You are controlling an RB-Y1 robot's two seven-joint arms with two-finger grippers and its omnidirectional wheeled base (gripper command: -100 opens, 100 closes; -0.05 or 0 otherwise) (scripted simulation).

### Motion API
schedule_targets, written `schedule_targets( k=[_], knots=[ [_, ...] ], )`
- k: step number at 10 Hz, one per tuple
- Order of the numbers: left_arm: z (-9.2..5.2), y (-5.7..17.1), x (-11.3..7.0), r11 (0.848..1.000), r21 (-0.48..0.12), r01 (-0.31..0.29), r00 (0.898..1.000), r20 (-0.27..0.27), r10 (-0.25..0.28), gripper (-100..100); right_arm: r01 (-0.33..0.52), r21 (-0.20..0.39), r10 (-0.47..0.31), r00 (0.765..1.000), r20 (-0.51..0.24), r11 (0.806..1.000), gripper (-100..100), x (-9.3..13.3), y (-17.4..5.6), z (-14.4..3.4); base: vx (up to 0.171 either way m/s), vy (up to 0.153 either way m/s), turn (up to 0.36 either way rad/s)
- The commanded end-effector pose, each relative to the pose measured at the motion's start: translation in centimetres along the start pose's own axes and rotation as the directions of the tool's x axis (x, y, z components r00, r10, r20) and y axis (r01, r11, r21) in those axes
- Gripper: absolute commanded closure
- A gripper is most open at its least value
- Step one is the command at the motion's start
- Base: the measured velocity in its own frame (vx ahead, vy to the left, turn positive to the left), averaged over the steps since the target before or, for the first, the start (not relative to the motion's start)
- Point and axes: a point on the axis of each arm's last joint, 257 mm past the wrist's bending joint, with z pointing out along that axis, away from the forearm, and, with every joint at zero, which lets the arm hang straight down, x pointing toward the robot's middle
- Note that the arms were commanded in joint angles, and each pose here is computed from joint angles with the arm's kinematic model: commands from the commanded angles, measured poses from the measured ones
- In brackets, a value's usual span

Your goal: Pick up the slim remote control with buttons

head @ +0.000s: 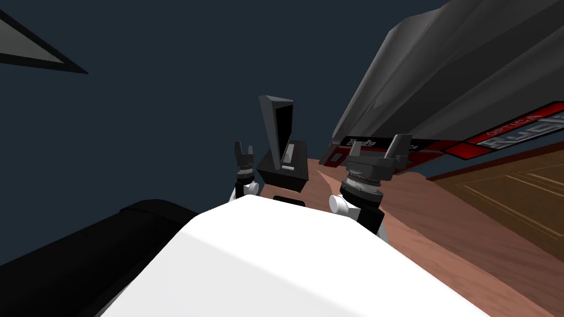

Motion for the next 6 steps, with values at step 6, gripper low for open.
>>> schedule_targets(
  k=[6],
  knots=[
    [1.7, 5.5, 3.5, 0.995, -0.103, -0.004, 0.990, -0.138, -0.010, -100, 0.000, 0.000, 0.000, 1.000, 0.000, 1.000, 0, 0.0, 0.0, 0.0, -0.093, -0.101, -0.181]
  ],
)
